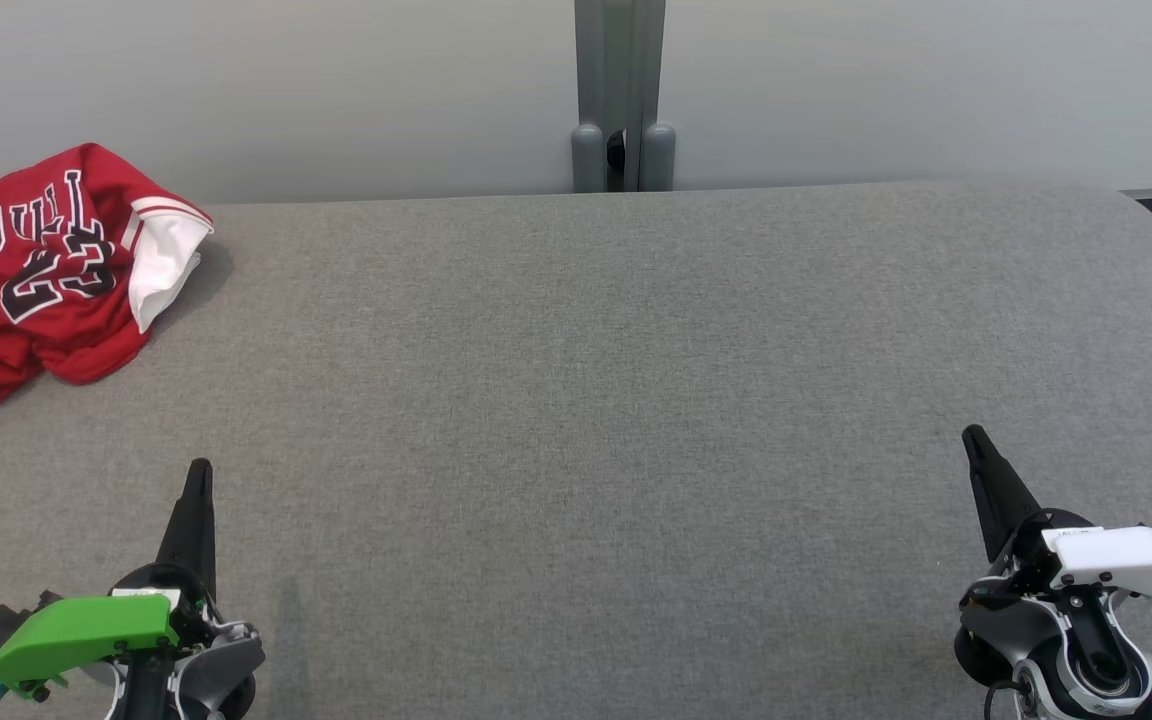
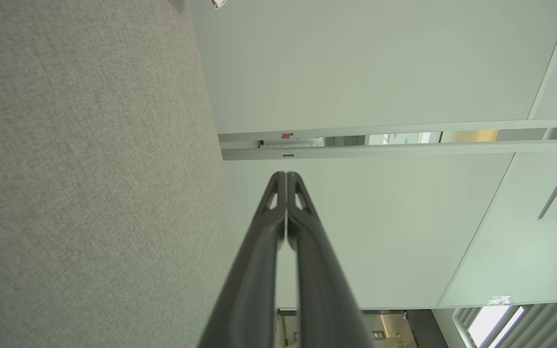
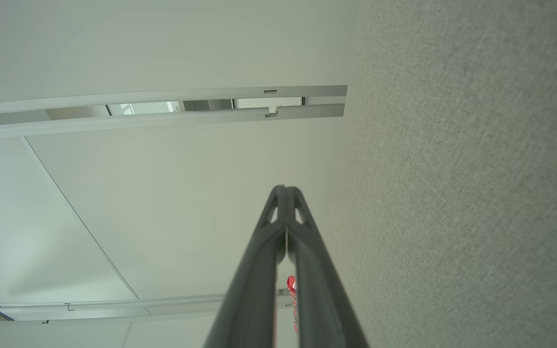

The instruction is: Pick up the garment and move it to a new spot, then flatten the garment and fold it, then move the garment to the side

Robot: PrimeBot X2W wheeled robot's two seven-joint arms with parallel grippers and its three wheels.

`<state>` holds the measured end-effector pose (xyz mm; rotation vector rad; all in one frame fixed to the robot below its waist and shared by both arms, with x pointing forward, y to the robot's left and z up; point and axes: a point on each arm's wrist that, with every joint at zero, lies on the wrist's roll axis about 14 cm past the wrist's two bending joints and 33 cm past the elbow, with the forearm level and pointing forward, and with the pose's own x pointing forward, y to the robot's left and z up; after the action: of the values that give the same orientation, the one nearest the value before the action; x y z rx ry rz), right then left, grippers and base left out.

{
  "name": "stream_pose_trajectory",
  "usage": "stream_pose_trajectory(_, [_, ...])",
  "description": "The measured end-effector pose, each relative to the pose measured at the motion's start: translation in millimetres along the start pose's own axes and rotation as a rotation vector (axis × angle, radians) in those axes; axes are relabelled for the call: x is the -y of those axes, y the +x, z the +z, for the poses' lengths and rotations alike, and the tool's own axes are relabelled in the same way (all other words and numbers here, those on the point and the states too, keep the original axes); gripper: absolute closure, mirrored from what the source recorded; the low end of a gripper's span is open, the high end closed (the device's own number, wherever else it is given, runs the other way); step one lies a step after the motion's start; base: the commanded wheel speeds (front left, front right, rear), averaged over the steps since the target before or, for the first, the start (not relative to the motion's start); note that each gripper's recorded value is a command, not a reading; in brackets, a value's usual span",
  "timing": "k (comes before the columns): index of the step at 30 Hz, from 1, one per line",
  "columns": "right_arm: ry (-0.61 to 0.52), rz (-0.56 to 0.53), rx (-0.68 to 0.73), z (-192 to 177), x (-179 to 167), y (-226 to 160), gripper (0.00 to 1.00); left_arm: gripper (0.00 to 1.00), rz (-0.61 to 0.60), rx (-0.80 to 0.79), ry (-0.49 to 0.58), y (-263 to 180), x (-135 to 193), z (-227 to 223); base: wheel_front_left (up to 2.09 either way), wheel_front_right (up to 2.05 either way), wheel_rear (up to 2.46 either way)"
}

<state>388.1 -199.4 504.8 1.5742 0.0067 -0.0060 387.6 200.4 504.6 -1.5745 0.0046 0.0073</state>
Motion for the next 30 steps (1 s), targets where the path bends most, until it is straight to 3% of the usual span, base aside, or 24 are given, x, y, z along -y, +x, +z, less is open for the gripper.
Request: stream_pose_trajectory(30, [0.000,0.000,0.000,0.0,0.0,0.0,1.00,1.00,0.000,0.000,0.000,0.0,0.0,0.0,0.00,0.00,0.00])
